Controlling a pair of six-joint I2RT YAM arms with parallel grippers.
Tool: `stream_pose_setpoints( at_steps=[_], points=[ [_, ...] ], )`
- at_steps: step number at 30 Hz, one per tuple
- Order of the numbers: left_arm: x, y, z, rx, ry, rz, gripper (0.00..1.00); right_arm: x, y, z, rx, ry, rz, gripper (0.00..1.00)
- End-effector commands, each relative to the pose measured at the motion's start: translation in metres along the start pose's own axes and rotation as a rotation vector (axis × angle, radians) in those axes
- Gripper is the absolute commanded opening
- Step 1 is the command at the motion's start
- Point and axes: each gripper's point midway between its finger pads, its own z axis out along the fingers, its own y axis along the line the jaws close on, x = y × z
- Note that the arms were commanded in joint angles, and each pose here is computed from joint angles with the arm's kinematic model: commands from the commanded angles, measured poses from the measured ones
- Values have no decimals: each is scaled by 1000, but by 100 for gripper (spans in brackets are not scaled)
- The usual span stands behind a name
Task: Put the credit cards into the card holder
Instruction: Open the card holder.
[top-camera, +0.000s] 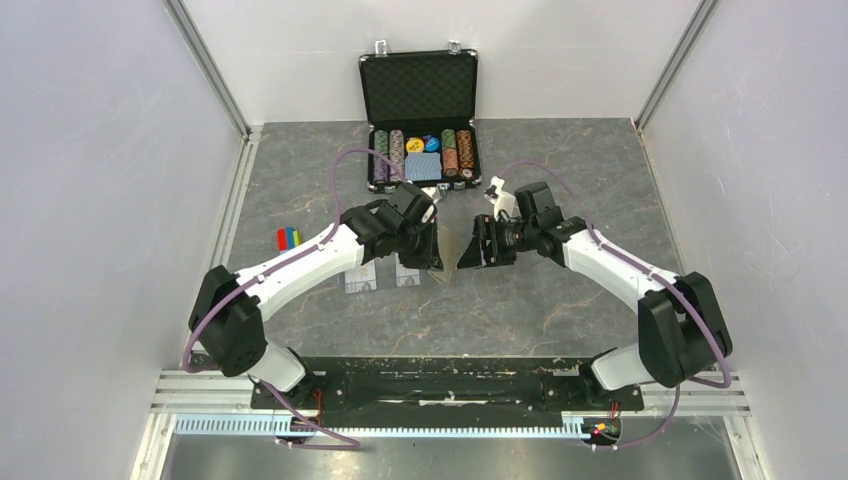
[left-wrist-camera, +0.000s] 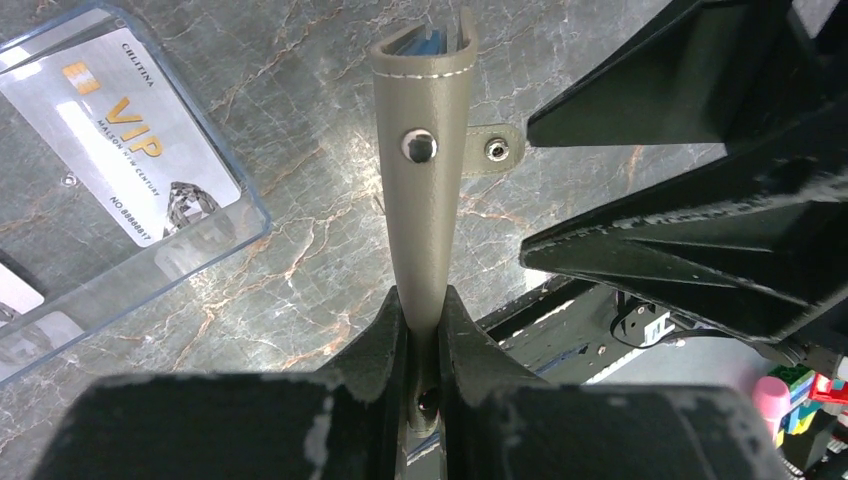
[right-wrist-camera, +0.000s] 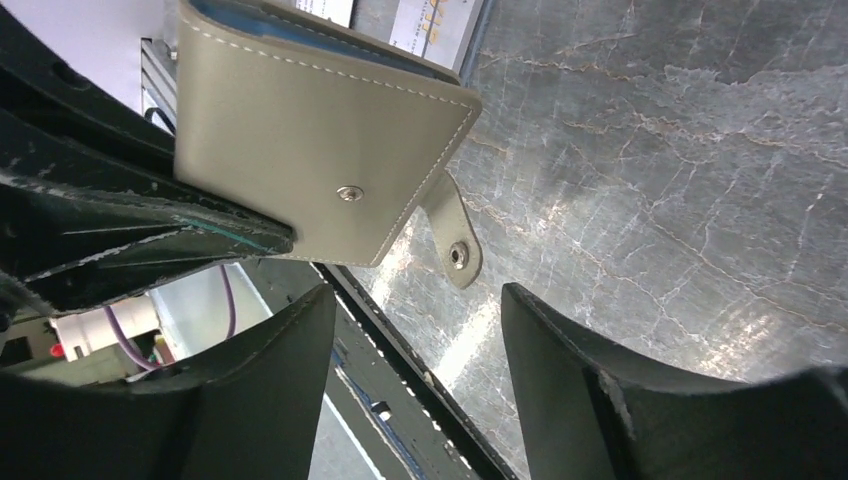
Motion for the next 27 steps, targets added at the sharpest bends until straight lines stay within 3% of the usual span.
stream_pose_setpoints(
  at_steps=[1,3,6,19,22,27],
  points=[
    [-18,-16,-14,72,-87,-15,2,-2,3,9,-50,-4,28,60],
    [-18,-17,-15,77,-89,-15,2,-1,-3,13,-32,6,44,52],
    [-17,-17,-15,80,-84,-12,2,-4,-8,17,-22,4,51,47],
    [-16,-20,-19,104,-82,-7,2,-11,-4,27,-129,-24,106,39],
    [-16,-21,-20,108,-85,-8,2,-11,-3,31,-157,-29,122,30],
    [-19,-22,-23,107,-99,-9,2,-12,3,30,-191,-29,104,2]
  ],
)
